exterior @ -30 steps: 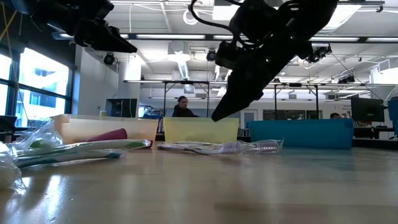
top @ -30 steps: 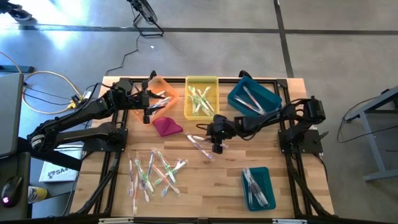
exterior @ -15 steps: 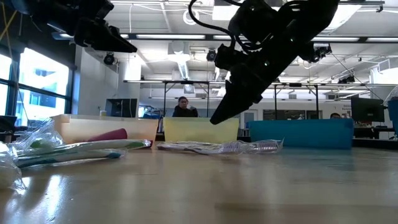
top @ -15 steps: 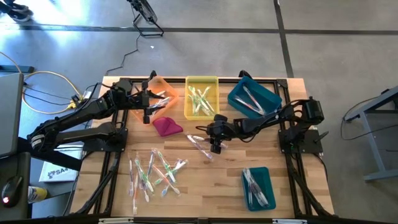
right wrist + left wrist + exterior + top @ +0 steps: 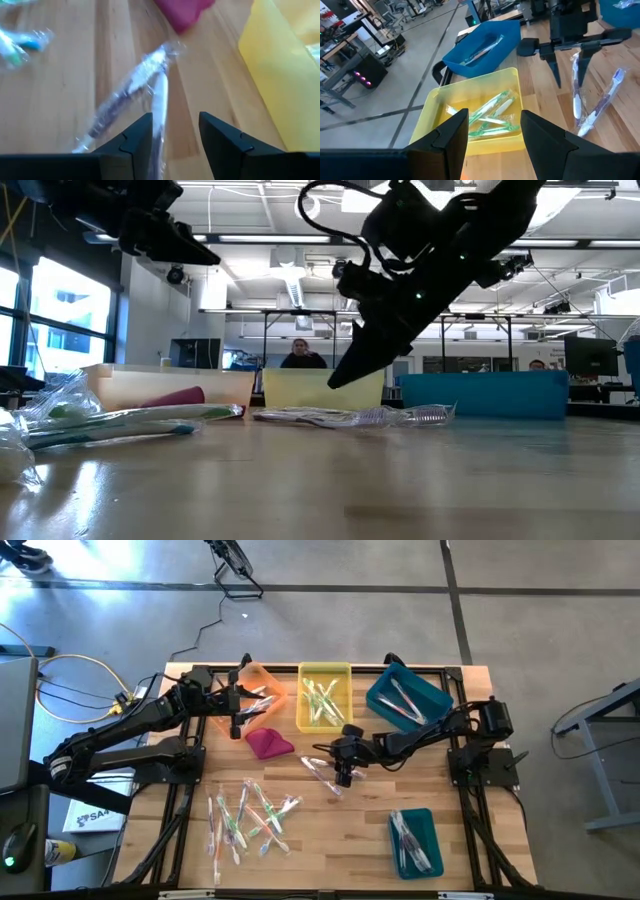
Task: Pick & Place Toothbrushes
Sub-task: Put the purple toothbrush into the bottom blue bin
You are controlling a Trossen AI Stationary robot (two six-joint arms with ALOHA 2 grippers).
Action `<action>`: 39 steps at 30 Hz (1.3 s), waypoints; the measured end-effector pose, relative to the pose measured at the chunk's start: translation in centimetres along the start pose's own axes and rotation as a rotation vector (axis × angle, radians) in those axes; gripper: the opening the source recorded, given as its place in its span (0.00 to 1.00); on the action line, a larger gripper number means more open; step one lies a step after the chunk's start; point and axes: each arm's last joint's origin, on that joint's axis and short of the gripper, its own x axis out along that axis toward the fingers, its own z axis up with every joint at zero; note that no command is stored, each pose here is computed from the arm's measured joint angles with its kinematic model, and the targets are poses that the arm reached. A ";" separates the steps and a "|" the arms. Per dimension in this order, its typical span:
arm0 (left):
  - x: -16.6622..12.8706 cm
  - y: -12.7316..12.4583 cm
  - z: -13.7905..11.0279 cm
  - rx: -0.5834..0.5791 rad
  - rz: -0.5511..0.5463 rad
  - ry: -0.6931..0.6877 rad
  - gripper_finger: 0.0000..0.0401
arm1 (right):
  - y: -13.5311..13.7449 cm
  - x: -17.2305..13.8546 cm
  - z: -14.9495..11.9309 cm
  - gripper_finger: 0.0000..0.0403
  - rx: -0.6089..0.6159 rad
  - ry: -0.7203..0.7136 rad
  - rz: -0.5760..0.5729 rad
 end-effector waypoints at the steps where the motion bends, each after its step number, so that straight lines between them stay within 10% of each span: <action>1: 0.0 0.0 0.0 -0.001 -0.001 0.001 0.44 | 0.0 0.0 -0.1 0.38 -0.002 0.010 -0.006; 39: 0.0 0.0 0.0 -0.001 -0.002 0.003 0.44 | 0.3 2.1 -2.1 0.37 0.023 0.087 0.046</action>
